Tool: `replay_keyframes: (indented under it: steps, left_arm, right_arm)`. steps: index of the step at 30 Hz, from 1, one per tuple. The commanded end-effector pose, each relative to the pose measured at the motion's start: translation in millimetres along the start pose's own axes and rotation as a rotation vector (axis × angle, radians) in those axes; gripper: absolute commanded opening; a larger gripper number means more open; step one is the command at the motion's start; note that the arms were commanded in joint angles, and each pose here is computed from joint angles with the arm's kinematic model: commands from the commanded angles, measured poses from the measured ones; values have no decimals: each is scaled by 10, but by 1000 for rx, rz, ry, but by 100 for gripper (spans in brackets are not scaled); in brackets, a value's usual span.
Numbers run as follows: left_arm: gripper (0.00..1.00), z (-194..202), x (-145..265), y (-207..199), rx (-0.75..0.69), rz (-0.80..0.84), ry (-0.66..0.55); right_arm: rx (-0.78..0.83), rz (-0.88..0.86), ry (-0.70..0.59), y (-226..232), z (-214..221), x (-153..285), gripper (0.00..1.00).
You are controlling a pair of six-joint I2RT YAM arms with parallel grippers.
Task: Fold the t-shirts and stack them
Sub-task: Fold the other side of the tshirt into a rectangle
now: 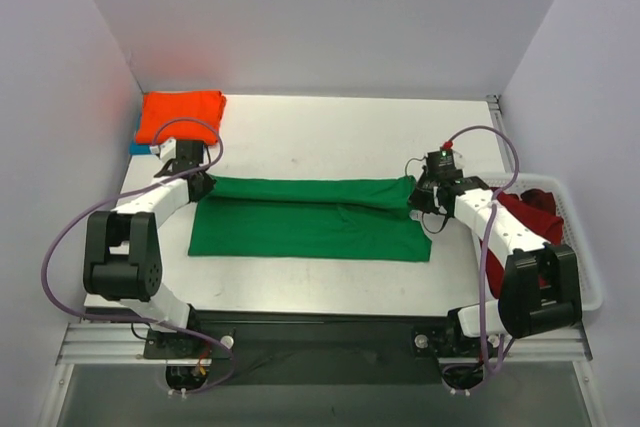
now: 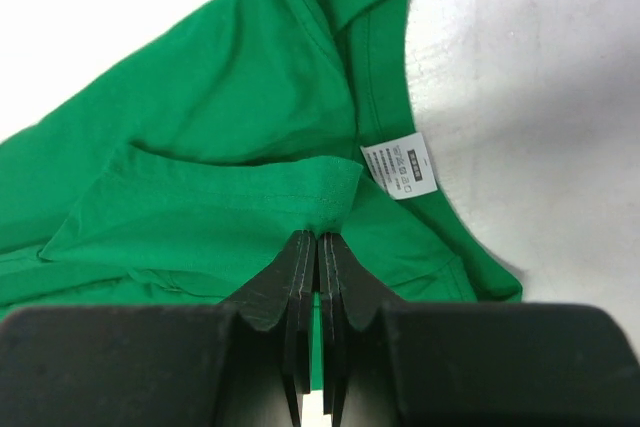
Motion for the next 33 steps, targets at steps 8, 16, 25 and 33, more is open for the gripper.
replay_keyframes:
  steps: [8, 16, 25, 33]
  left_arm:
    - [9, -44, 112, 30, 70, 84, -84]
    - [36, -40, 321, 220, 141, 108, -173]
    - [38, -66, 499, 11, 121, 179, -197]
    - [39, 318, 369, -410, -16, 247, -64]
  right_arm:
    - [4, 3, 25, -34, 125, -36, 6]
    - [12, -71, 27, -63, 280, 55, 47]
    - [151, -133, -20, 357, -46, 79, 47]
    - [284, -167, 62, 759, -332, -394, 47]
Point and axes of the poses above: each gripper's point midway between its finger pads, its own x axis back along the fingers, its own y axis along the line the jaws close on, z = x × y, the point moved 10 cm from there along x, back along the fingers, and after that the axes turned 9 degrees about x, right-handed, at the moved point
